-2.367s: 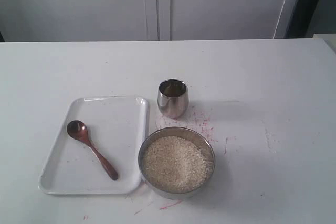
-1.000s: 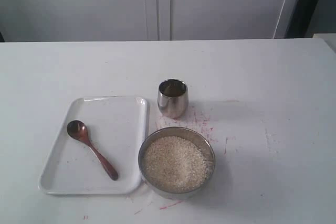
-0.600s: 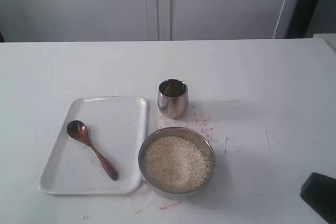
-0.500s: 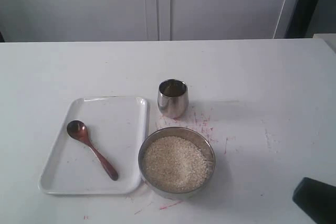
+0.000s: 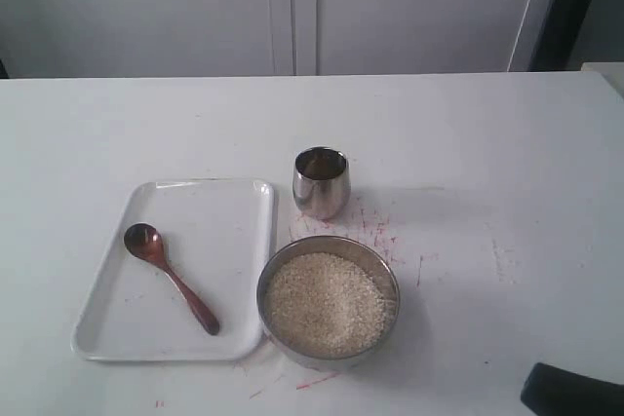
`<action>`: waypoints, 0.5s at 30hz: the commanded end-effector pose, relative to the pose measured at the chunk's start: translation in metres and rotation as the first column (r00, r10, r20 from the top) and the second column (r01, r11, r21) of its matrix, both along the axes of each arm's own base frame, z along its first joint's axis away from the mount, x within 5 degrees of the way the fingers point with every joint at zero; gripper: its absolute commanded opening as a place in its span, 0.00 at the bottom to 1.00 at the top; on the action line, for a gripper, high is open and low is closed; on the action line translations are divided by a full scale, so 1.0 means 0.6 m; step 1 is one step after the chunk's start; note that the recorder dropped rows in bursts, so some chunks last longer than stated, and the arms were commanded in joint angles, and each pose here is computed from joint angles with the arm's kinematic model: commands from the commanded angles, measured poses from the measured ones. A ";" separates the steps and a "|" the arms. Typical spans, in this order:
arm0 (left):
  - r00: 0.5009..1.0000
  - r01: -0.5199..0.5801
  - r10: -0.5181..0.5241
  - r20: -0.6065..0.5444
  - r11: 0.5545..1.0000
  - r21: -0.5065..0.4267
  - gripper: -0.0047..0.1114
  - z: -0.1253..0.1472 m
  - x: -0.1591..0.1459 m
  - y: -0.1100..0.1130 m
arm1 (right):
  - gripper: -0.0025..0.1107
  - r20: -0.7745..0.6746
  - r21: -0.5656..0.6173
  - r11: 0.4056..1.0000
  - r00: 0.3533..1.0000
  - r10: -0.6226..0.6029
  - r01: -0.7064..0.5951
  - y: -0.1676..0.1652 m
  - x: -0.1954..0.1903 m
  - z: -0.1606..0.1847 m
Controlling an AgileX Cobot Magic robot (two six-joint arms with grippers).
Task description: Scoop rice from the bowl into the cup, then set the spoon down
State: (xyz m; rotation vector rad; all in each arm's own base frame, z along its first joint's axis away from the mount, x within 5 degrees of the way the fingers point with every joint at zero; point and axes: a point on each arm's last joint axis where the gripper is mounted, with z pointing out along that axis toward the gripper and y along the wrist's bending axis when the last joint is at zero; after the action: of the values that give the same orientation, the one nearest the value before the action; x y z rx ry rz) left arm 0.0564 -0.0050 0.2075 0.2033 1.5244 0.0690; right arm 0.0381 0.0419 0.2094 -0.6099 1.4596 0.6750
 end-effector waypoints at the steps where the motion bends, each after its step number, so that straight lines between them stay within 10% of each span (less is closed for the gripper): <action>1: 1.000 0.003 -0.003 0.008 1.000 -0.004 0.16 0.002 0.000 0.000 | 0.02 0.018 -0.050 0.999 1.000 0.001 -0.001 0.000 0.000 -0.006; 15: 1.000 0.003 -0.003 0.008 1.000 -0.004 0.16 0.002 0.000 0.000 | 0.02 -0.005 -0.065 0.998 1.000 0.008 -0.008 0.001 -0.001 -0.010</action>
State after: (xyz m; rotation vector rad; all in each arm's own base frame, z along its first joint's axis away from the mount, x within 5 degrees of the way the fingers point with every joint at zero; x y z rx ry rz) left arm 0.0564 -0.0050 0.2075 0.2033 1.5244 0.0690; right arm 0.0374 0.0426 0.2048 -0.6577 1.4913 0.6502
